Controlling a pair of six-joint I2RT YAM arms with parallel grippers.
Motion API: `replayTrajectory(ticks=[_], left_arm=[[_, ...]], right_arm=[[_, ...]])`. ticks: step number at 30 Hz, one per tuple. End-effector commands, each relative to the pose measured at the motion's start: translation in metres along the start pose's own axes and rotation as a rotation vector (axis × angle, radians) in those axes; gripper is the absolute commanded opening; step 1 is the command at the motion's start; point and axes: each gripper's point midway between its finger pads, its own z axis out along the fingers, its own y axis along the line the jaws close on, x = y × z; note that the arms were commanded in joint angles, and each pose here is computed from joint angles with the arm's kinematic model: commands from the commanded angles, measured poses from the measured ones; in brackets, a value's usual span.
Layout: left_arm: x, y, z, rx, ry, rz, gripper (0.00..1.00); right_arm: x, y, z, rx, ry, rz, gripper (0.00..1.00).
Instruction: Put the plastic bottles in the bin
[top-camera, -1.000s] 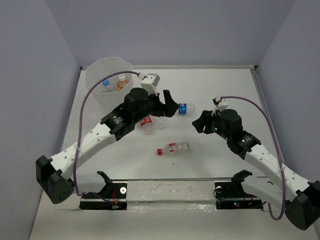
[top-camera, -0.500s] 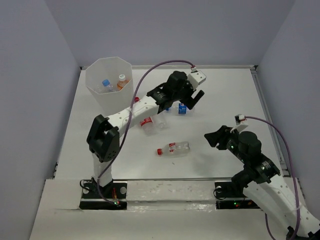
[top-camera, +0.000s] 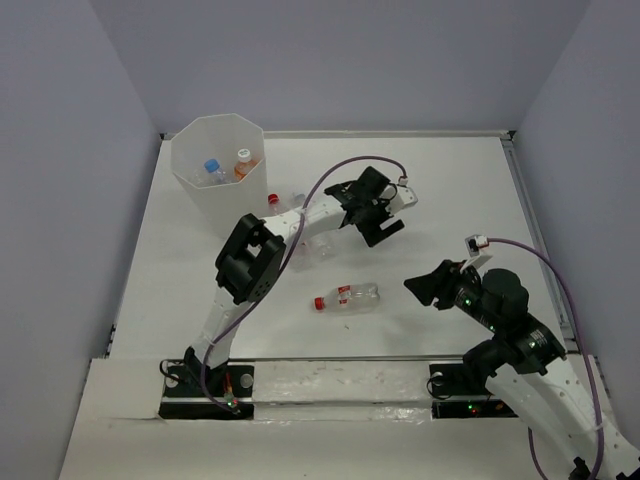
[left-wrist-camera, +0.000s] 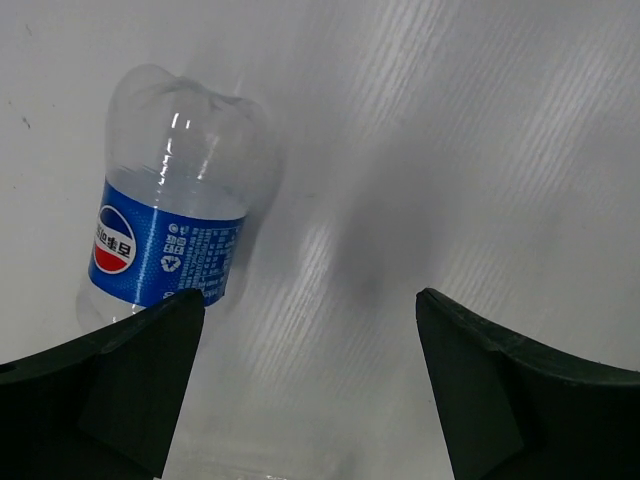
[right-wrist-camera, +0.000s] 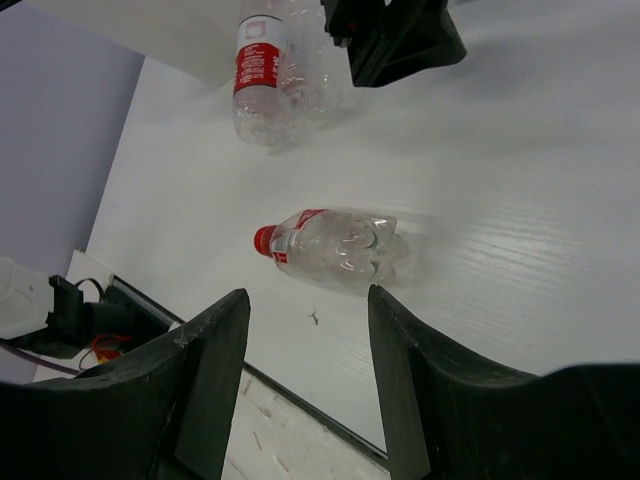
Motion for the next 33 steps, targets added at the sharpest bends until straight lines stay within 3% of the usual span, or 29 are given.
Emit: replayTrajectory(ticks=[1,6,10,20,24,26,33], left_arm=[[-0.032,0.019,-0.005,-0.048,-0.064,0.054,0.99],[-0.013,0.027,0.02,-0.082,-0.003,0.058,0.99],[-0.022,0.033,0.021,-0.112,-0.046,0.052,0.99],[-0.087,0.031,-0.053,-0.1,-0.289,-0.015,0.99],[-0.096,0.067,-0.073,-0.221,-0.349,-0.142,0.99],[-0.086,0.102,-0.079,-0.362,-0.345,-0.245,0.99],[-0.056,0.129,-0.038,-0.408,-0.206,-0.346,0.99]], right_arm=[[0.006,0.01,0.0,-0.07,0.028,-0.03,0.57],[0.006,0.015,0.001,-0.093,0.045,-0.05,0.59],[0.009,0.017,0.004,-0.103,0.072,-0.063,0.59],[0.008,0.016,0.008,-0.098,0.071,-0.07,0.59],[0.007,0.016,0.009,-0.099,0.077,-0.076,0.59],[0.006,0.018,0.009,-0.102,0.074,-0.08,0.59],[0.003,0.019,0.011,-0.099,0.078,-0.096,0.63]])
